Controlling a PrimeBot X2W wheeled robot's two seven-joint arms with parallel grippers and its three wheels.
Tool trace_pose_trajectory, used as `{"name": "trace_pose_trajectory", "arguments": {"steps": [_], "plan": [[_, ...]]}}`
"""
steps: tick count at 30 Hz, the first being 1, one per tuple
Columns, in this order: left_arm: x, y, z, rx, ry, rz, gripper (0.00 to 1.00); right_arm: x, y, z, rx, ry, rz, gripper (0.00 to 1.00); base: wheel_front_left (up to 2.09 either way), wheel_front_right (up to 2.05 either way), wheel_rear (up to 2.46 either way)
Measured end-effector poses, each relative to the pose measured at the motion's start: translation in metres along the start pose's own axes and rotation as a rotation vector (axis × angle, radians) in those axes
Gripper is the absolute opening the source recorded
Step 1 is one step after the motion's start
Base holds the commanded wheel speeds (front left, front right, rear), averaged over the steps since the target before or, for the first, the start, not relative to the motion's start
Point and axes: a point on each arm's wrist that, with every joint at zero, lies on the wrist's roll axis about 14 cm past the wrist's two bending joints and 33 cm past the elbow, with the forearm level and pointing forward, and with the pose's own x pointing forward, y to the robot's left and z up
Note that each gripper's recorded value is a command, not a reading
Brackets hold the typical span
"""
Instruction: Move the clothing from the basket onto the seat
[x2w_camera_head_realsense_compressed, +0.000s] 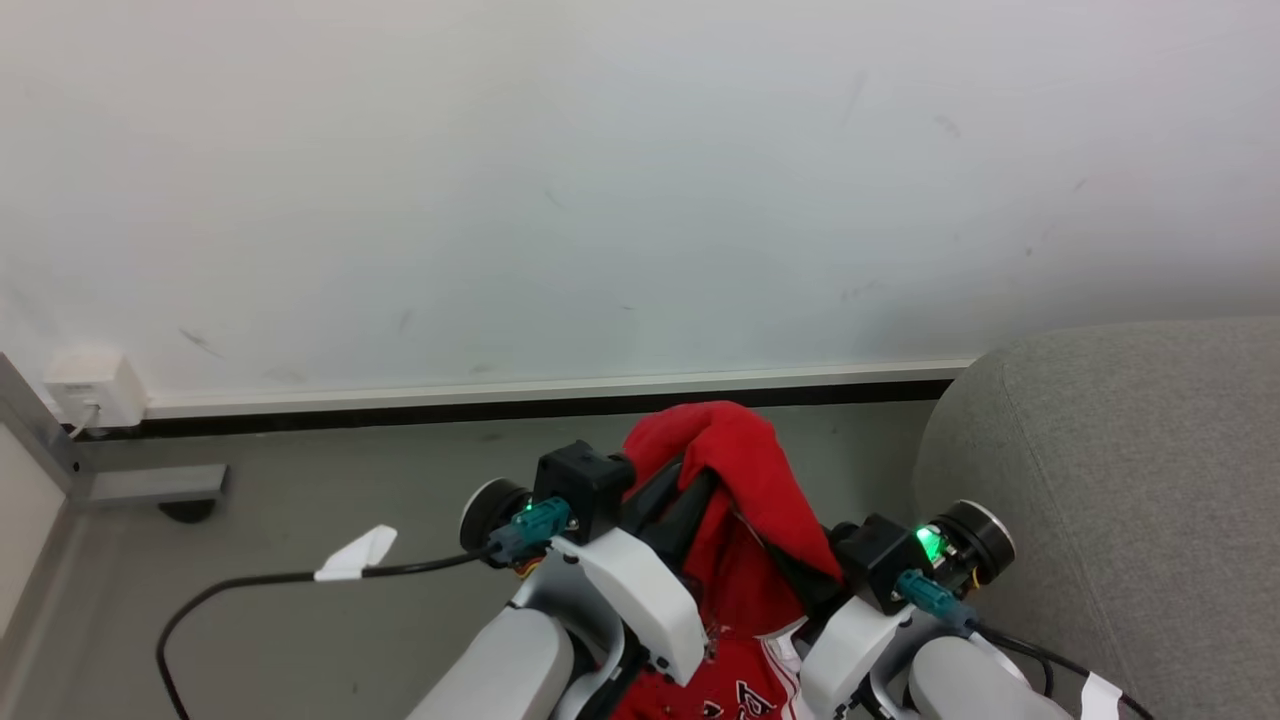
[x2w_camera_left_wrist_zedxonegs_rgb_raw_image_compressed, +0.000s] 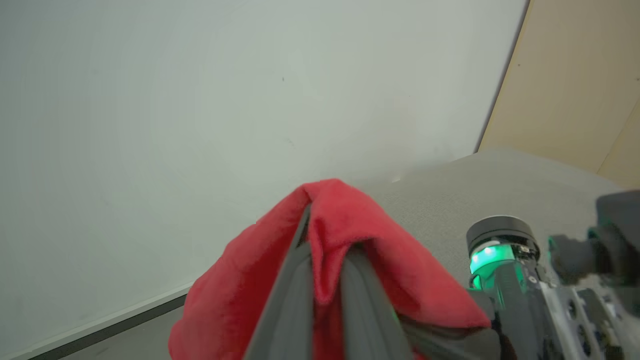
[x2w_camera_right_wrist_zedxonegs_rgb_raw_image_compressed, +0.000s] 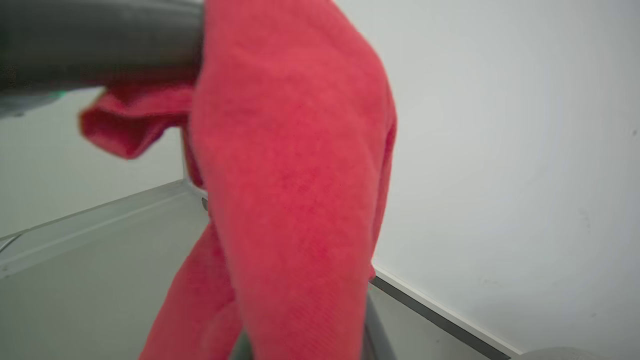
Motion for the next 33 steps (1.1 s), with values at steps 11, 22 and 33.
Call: {"name": "trace_pose_trajectory", "arguments": {"steps": [11,22,33], "plan": [[-0.005,0.006,-0.010,0.006,0.023,0.021,1.00,0.002,-0.024,0.006,0.047,-0.027,-0.070,0.00,0.00,0.00,0.00],[-0.009,-0.014,-0.024,-0.005,0.045,-0.027,1.00,-0.013,-0.069,0.014,0.026,-0.056,-0.215,0.00,0.00,0.00,0.00],[0.000,-0.036,-0.033,-0.024,0.051,-0.091,1.00,-0.048,-0.114,0.012,0.006,-0.056,-0.379,0.00,0.00,0.00,0.00]]}}
